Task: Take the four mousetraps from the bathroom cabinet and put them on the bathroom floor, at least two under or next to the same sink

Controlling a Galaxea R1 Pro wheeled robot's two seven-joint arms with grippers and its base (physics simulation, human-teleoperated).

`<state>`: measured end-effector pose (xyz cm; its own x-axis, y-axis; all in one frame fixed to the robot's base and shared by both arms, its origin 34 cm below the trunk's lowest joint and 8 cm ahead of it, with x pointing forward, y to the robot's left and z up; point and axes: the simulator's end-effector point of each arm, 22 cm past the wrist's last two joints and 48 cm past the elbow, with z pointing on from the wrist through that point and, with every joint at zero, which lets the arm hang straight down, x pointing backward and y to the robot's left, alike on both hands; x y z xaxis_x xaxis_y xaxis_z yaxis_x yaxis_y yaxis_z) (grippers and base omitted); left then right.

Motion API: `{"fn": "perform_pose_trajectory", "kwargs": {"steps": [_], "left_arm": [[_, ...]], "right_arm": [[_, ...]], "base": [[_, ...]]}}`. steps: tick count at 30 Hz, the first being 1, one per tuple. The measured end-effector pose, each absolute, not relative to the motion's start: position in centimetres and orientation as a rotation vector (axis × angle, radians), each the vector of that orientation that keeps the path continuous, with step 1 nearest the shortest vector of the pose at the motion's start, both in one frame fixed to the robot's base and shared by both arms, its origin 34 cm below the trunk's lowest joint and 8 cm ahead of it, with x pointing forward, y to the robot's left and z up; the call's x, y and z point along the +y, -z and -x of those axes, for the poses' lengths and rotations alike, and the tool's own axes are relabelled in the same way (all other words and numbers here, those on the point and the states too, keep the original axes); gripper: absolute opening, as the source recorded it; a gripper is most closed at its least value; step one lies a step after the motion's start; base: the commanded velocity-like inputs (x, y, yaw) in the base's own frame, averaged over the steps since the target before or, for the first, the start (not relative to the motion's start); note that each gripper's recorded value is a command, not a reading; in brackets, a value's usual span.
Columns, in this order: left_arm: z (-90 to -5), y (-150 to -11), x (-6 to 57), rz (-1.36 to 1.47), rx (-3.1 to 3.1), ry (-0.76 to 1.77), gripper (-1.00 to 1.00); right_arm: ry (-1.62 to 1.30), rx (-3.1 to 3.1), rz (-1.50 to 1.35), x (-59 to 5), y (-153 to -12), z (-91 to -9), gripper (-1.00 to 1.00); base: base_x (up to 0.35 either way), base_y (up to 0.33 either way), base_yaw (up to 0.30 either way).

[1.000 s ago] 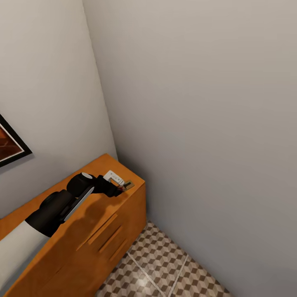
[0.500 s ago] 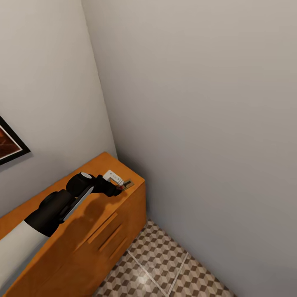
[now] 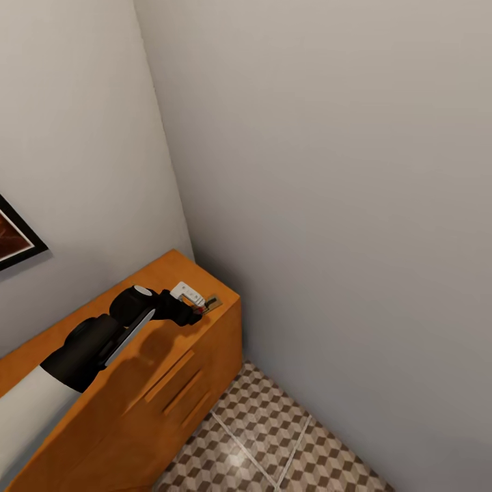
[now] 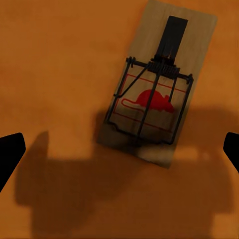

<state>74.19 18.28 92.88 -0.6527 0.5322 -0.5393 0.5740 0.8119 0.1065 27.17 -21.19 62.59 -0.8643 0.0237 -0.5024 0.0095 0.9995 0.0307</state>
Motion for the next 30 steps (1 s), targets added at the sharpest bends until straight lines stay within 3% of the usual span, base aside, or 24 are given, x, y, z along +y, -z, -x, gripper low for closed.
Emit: {"fn": "perform_pose_trajectory", "kwargs": {"steps": [30], "left_arm": [[-74.17, -92.9, 18.08, -0.818, 2.427, 0.102, 1.0]], "right_arm": [[-0.036, 2.615, -0.023, -21.24, -62.57, -27.14, -1.0]], "base": [[0.0, 0.0, 0.0]]}}
